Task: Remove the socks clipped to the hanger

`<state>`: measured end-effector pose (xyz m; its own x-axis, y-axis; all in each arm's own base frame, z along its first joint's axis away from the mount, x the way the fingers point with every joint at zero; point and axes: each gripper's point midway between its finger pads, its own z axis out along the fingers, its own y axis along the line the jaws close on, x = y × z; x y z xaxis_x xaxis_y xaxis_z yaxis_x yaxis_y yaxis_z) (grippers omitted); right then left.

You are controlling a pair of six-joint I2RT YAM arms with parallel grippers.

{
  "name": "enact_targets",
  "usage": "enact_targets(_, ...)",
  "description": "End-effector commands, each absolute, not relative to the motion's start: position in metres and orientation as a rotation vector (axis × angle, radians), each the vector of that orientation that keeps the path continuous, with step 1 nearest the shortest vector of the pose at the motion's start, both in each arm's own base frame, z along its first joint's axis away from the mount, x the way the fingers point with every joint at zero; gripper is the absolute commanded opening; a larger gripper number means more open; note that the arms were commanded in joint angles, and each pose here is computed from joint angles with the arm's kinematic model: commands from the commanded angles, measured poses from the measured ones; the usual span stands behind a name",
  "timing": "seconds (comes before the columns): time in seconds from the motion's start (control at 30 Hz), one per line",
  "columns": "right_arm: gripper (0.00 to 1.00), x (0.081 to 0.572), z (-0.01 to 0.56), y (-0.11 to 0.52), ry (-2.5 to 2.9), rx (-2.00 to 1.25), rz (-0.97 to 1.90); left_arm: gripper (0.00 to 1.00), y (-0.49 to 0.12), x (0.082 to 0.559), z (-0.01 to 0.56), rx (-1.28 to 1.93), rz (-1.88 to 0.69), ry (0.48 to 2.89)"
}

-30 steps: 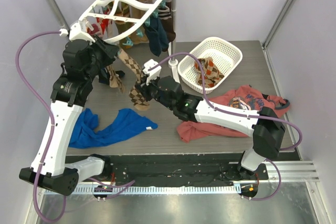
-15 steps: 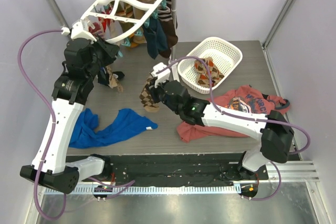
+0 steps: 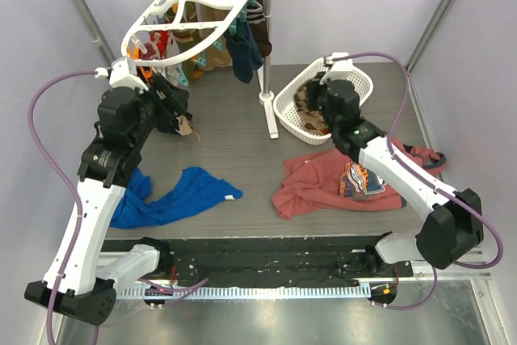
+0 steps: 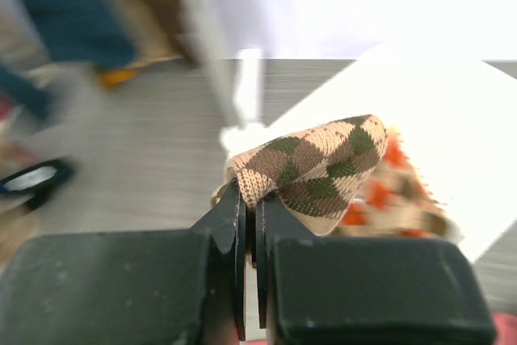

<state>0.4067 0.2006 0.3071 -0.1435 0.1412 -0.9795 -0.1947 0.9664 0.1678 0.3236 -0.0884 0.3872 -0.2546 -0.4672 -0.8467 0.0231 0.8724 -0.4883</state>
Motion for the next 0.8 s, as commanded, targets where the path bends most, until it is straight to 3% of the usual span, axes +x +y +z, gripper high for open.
enact_targets(0.0, 0.04, 0.436, 0.318, 0.157, 1.680, 0.036, 0.252, 0.78, -0.072, 0.320, 0.377, -0.350, -0.397, 1.742)
enact_targets(0.27, 0.14, 0.501, 0.290, 0.111, 1.739, 0.157, 0.169, 0.79, -0.065, 0.344, 0.341, -0.355, -0.267, 1.845)
enact_targets(0.37, 0.25, 0.515, 0.277, 0.105, 1.768, 0.182, 0.167, 0.78, -0.066, 0.351, 0.336, -0.354, -0.256, 1.853)
enact_targets(0.4, 0.39, 0.522, 0.261, 0.105, 1.800, 0.188, 0.157, 0.76, -0.068, 0.353, 0.334, -0.347, -0.262, 1.855)
enact_targets(0.47, 0.53, 0.530, 0.246, 0.102, 1.837, 0.197, 0.138, 0.69, -0.072, 0.356, 0.333, -0.325, -0.275, 1.852)
enact_targets(0.53, 0.58, 0.530, 0.239, 0.102, 1.887, 0.194, 0.118, 0.65, -0.071, 0.357, 0.331, -0.322, -0.264, 1.859)
enact_targets(0.63, 0.61, 0.525, 0.236, 0.102, 1.924, 0.191, 0.117, 0.47, -0.069, 0.356, 0.330, -0.307, -0.245, 1.871)
enact_targets(0.73, 0.65, 0.513, 0.247, 0.104, 1.909, 0.176, 0.148, 0.17, -0.068, 0.354, 0.330, -0.292, -0.232, 1.873)
enact_targets(0.77, 0.66, 0.510, 0.251, 0.105, 1.906, 0.162, 0.166, 0.02, -0.069, 0.353, 0.330, -0.287, -0.236, 1.876)
